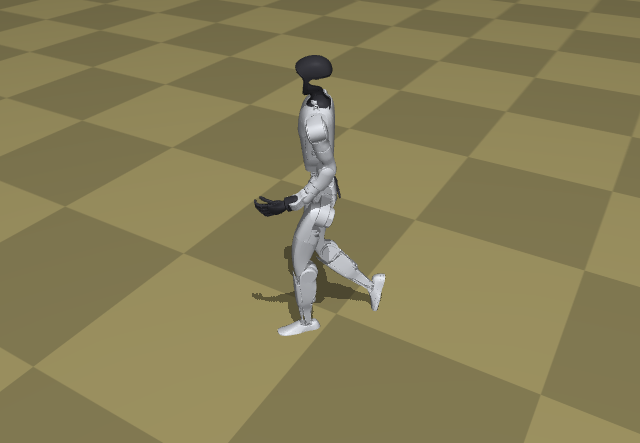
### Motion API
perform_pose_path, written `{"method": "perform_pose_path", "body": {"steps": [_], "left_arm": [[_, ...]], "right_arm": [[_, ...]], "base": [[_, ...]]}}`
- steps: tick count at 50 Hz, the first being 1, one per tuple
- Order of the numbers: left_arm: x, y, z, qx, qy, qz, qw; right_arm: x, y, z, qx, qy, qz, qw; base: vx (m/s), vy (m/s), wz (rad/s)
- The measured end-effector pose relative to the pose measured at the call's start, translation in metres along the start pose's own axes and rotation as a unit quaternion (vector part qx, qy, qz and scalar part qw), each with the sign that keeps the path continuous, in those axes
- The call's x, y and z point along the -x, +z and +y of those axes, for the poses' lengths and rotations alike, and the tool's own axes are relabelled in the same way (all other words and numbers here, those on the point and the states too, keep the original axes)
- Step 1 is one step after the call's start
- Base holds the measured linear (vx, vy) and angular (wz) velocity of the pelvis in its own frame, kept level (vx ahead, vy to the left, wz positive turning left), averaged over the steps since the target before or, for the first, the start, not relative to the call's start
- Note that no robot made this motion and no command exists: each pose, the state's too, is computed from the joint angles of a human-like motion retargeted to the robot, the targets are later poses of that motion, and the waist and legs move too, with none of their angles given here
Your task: Walk run
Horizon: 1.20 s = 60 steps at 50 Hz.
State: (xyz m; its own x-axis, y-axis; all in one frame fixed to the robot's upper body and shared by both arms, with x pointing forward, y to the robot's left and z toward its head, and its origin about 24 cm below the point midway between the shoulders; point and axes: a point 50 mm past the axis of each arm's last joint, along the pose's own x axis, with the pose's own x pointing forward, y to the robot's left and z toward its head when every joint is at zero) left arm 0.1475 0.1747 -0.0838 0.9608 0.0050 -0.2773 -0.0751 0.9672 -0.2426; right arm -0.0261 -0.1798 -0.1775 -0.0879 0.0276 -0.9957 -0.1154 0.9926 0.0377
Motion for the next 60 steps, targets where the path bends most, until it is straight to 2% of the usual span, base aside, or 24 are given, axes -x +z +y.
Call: {"method": "perform_pose_path", "body": {"steps": [5,13,17,23,30,35,40,47,54,60], "left_arm": [[-0.021,0.019,-0.002,-0.038,-0.034,-0.026,0.998],[-0.038,0.042,-0.008,-0.071,-0.1,-0.063,0.99],[-0.041,0.044,-0.001,-0.094,-0.127,-0.051,0.986],[-0.035,0.031,0.001,-0.117,-0.172,-0.014,0.978],[-0.008,-0.002,-0.016,-0.054,-0.162,0.018,0.985],[0.001,-0.009,-0.023,-0.017,-0.136,0.016,0.99],[0.008,-0.008,-0.019,-0.009,-0.093,0.004,0.996],[0.011,-0.001,-0.009,-0.027,-0.07,-0.01,0.997],[0.011,0.008,-0.002,-0.06,-0.065,-0.022,0.996],[0.021,0.001,0.005,-0.063,-0.051,-0.005,0.997]], "right_arm": [[0.001,-0.045,0.03,0.01,0.094,0.054,0.994],[0.008,-0.094,0.04,-0.021,0.072,0.1,0.992],[0.009,-0.099,0.048,-0.067,0.097,0.108,0.987],[0.007,-0.081,0.053,-0.137,0.129,0.065,0.98],[-0.001,-0.03,0.024,-0.162,0.062,-0.019,0.985],[0.003,0.039,-0.015,-0.11,0.004,-0.143,0.984],[0.026,0.106,-0.062,-0.025,-0.11,-0.238,0.965],[0.066,0.167,-0.107,0.03,-0.22,-0.319,0.921],[0.06,0.161,-0.1,-0.017,-0.212,-0.317,0.924],[0.013,0.08,-0.041,-0.042,-0.09,-0.17,0.98]], "base": [[0.57,-0.09,-0.94],[0.57,-0.12,-0.08],[0.63,-0.26,-0.61],[0.67,-0.31,-0.3],[0.76,-0.45,-0.14],[0.61,-0.43,-1.23],[0.56,-0.34,-1.83],[0.62,-0.16,-1.6],[0.72,-0.1,-1.04],[0.92,-0.26,-0.99]]}}
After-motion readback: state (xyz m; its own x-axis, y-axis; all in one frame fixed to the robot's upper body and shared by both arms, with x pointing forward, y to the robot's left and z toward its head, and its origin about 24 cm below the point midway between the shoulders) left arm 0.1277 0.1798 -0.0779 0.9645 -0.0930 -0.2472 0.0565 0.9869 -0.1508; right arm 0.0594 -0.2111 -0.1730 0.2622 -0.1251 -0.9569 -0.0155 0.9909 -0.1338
